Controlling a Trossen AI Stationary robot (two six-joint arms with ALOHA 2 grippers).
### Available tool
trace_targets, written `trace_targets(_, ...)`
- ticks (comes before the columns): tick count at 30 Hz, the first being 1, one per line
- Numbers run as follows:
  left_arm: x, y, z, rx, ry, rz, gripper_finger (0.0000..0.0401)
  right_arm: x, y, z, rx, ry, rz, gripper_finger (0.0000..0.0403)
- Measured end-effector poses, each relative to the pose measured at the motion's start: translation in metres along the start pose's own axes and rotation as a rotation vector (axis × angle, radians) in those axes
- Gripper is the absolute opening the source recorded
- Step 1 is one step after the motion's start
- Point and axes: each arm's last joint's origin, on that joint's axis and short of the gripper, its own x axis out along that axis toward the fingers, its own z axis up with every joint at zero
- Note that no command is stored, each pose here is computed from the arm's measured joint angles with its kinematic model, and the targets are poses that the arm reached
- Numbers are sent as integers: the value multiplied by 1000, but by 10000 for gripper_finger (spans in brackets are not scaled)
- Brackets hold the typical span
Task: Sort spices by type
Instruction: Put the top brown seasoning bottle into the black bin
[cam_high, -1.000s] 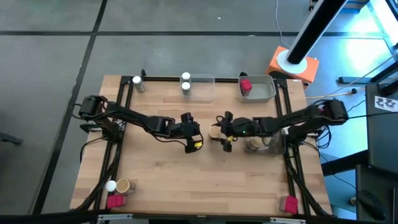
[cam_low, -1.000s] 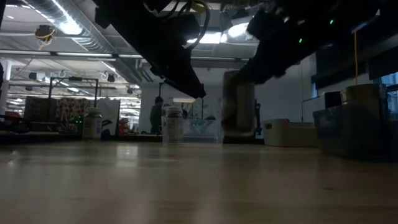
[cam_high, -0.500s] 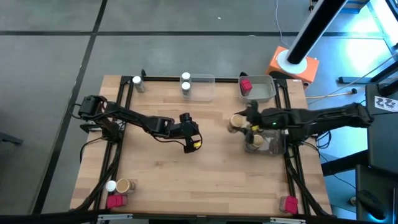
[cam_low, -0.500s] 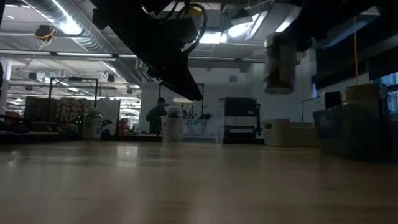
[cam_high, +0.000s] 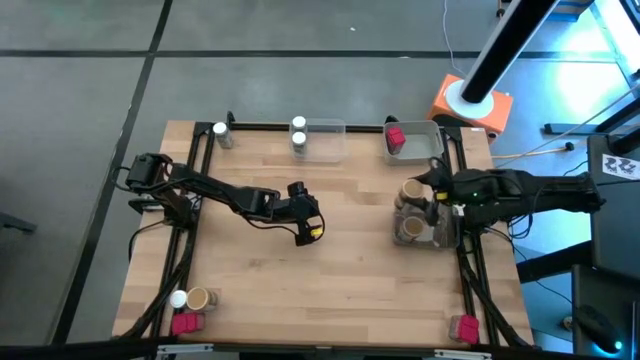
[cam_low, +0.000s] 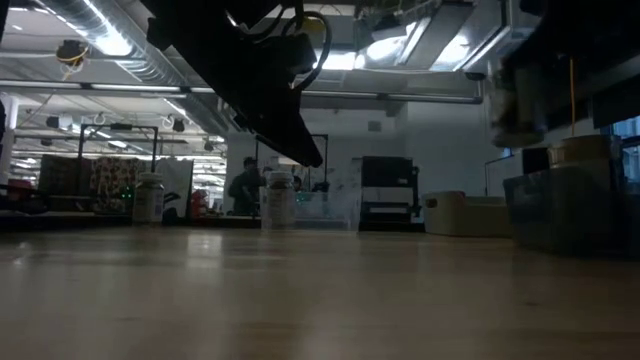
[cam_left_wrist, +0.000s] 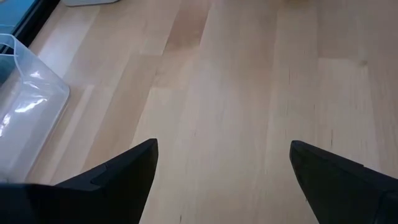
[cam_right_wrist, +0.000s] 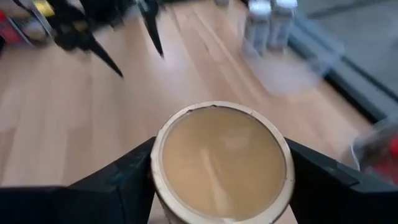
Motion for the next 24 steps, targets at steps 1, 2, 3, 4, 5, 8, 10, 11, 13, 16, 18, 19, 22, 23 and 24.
trace_targets(1,0,0,0,0,-1,0,347,0,-1,-2,12,21,-6,282)
trace_targets(2,0,0,0,0,-1,0,347,-1,-1,-4,22,39,-11,282)
trace_targets(3,0,0,0,-1,-1,0,347,-1,-2,-6,33,54,-16,282)
trace_targets(4,0,0,0,-1,-1,0,347,-1,-2,-7,41,67,-22,282)
trace_targets(5,0,0,0,-1,-2,0,347,-1,-3,-8,45,81,-31,282)
trace_targets(8,0,0,0,-1,-2,0,347,0,-3,-12,42,118,-52,282)
trace_targets(10,0,0,0,-1,-2,0,347,1,-3,-12,44,122,-54,282)
trace_targets(11,0,0,0,-1,-2,0,347,2,-3,-12,46,126,-56,282)
trace_targets(13,0,0,0,-1,-2,0,347,3,-3,-13,49,148,-62,282)
trace_targets(16,0,0,0,0,-1,1,347,11,-3,-21,40,187,-70,282)
trace_targets(18,0,0,0,0,1,1,347,16,-3,-29,40,211,-79,282)
trace_targets(19,0,0,0,0,1,1,347,19,-3,-32,40,217,-80,282)
trace_targets(22,0,0,0,3,-1,1,347,22,-2,-33,49,198,-74,282)
trace_targets(23,0,0,0,3,-2,0,347,21,-2,-32,52,193,-72,282)
trace_targets(24,0,0,0,2,-2,0,347,22,-2,-32,53,192,-72,282)
